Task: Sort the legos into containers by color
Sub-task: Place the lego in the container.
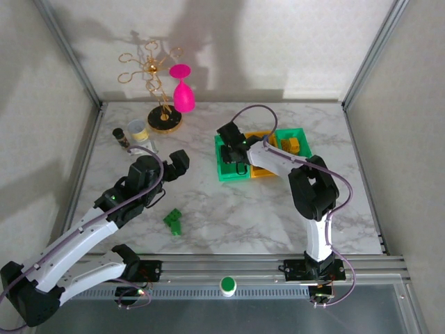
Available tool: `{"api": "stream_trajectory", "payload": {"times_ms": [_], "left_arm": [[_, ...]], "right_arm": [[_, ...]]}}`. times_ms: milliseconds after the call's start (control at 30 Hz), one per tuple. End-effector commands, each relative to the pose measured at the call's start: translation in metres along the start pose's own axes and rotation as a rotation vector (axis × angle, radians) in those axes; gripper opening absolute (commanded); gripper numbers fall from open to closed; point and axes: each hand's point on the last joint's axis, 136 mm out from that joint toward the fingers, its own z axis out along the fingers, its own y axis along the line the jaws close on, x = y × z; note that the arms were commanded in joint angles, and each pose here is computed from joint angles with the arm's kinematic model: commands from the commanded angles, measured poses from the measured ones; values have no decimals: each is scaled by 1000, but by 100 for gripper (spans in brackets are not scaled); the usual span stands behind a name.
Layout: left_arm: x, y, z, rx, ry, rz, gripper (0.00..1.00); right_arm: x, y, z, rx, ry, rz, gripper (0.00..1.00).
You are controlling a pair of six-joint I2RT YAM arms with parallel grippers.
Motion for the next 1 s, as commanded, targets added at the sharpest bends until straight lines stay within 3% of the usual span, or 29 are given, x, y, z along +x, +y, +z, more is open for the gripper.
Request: {"api": "stream_trajectory", "payload": {"times_ms": [0,267,467,667,967], "left_arm": [[-6,-7,-3,27,-17,3,100],[-4,-4,-4,18,-12,8,99],[-3,-1,-5,11,-14,7,100],[-6,-3,-6,16,-20,12,99],[-10,-5,-10,19,-24,15,99]], "right_arm": [[-10,1,9,-29,-15,29,28],[-8,3,24,-57,7,25,30],[-12,3,19,-61,2,13,38],[-28,4,-5,-68,-43,3,47],[-38,11,-59,-116,-108,-14,51]]}}
